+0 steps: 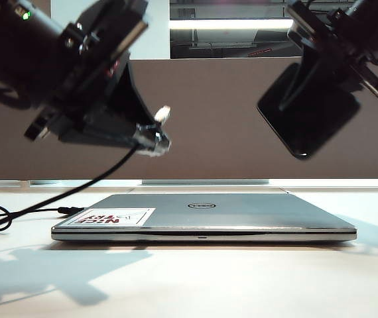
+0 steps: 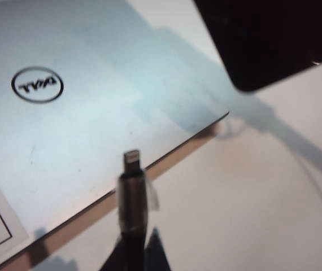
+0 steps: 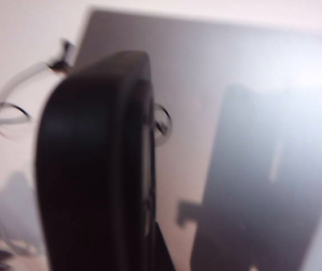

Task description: Pick up the charging cable and the phone, plug the charging cable into the charging port on the phone, and finally place them back on the table.

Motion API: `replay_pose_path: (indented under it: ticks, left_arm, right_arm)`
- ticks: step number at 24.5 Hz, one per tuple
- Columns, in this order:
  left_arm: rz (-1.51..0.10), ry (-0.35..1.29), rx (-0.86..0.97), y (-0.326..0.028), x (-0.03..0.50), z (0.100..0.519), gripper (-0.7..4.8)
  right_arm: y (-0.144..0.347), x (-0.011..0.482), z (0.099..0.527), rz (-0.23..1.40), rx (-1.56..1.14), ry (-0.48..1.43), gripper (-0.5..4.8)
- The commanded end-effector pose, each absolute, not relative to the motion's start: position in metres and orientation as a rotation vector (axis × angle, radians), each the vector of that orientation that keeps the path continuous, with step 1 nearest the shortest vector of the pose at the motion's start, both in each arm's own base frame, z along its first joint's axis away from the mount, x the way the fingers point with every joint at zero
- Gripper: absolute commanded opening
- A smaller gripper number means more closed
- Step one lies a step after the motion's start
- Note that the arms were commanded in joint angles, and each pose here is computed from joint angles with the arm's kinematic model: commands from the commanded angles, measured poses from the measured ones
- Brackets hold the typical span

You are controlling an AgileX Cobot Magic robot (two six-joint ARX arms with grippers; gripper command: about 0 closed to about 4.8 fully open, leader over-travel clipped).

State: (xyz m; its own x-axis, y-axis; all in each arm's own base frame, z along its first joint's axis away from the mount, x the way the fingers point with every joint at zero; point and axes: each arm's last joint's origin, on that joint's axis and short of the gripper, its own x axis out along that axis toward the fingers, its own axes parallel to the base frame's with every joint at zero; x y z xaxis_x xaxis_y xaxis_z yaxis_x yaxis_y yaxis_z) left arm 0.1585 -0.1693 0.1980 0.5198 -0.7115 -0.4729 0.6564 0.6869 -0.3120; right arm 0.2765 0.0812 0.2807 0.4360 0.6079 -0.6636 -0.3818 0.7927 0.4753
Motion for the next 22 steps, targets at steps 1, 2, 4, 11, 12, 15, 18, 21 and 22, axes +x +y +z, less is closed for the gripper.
replay_pose_path:
  ticks: [1,2,4,11,12,15,18,21,22]
  left_arm:
    - [-0.814,0.631,-0.11,-0.171,0.161,0.193,-0.07]
    - [-0.813,0.637,-0.108,-0.172,0.161,0.191,-0.07]
    - [-0.814,0.658,-0.098,-0.174,0.161,0.187,-0.07]
    - [-0.808,0.667,-0.141,-0.176,0.161,0.187,-0.07]
    - [-0.806,0.67,-0.151,-0.176,0.161,0.187,-0.07]
    - [-0.798,0.673,-0.186,-0.177,0.161,0.188,-0.07]
    - [-0.802,0.66,-0.192,-0.177,0.162,0.189,-0.07]
    - [-0.802,0.661,-0.192,-0.177,0.162,0.189,-0.07]
    - [-0.802,0.661,-0.194,-0.177,0.162,0.189,-0.07]
  right_arm:
    - [0.085,0.286,0.297,0.723,0.313,0.753,-0.01]
    - [0.086,0.288,0.298,0.742,0.319,0.735,-0.01]
    - [0.089,0.295,0.298,0.809,0.35,0.697,-0.01]
    - [0.099,0.316,0.283,0.995,0.486,0.702,-0.01]
    - [0.1,0.318,0.281,1.016,0.497,0.696,-0.01]
    - [0.102,0.324,0.275,1.074,0.542,0.675,-0.01]
    - [0.104,0.328,0.265,1.114,0.595,0.669,-0.01]
    - [0.105,0.33,0.252,1.13,0.639,0.641,-0.01]
    - [0.105,0.331,0.249,1.148,0.66,0.621,-0.01]
